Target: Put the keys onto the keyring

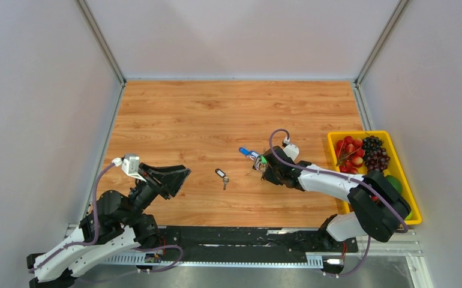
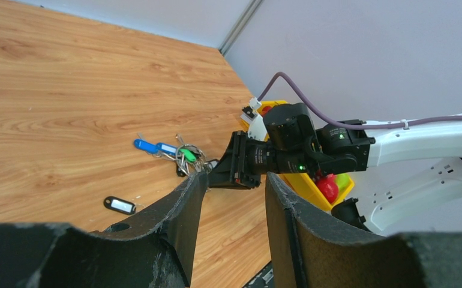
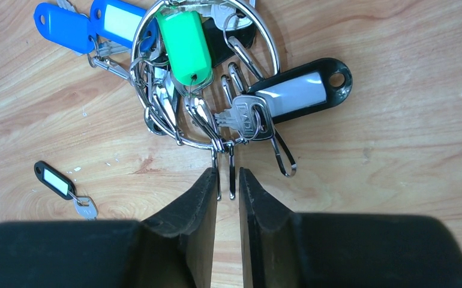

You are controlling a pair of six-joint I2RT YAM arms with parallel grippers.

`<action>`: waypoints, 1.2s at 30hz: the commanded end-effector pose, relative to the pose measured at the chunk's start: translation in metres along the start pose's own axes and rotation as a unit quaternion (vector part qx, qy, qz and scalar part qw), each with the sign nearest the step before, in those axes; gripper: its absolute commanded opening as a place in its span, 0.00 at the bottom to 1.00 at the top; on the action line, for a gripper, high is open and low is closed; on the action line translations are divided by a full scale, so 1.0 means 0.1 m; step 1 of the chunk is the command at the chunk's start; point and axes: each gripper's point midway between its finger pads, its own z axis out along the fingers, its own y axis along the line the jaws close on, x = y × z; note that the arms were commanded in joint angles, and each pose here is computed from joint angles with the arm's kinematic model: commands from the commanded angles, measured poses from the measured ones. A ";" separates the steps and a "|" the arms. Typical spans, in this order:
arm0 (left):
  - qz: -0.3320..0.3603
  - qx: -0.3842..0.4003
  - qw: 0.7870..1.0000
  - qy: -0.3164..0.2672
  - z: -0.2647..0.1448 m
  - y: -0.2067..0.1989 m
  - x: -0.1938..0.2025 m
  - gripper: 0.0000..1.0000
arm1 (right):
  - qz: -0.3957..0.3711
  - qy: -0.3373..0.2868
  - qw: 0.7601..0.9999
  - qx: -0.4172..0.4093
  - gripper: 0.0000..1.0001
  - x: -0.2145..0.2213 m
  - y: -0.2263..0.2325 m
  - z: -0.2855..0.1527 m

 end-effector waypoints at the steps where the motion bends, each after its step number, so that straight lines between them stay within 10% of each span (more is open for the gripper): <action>1: -0.005 0.013 1.000 -0.011 0.01 -0.09 -0.10 0.51 | 0.002 -0.002 1.000 -0.002 0.26 0.02 -0.05 -0.06; 36: -0.003 0.018 1.000 -0.006 0.06 -0.14 -0.09 0.50 | 0.015 -0.024 0.999 -0.022 0.34 -0.06 0.02 -0.08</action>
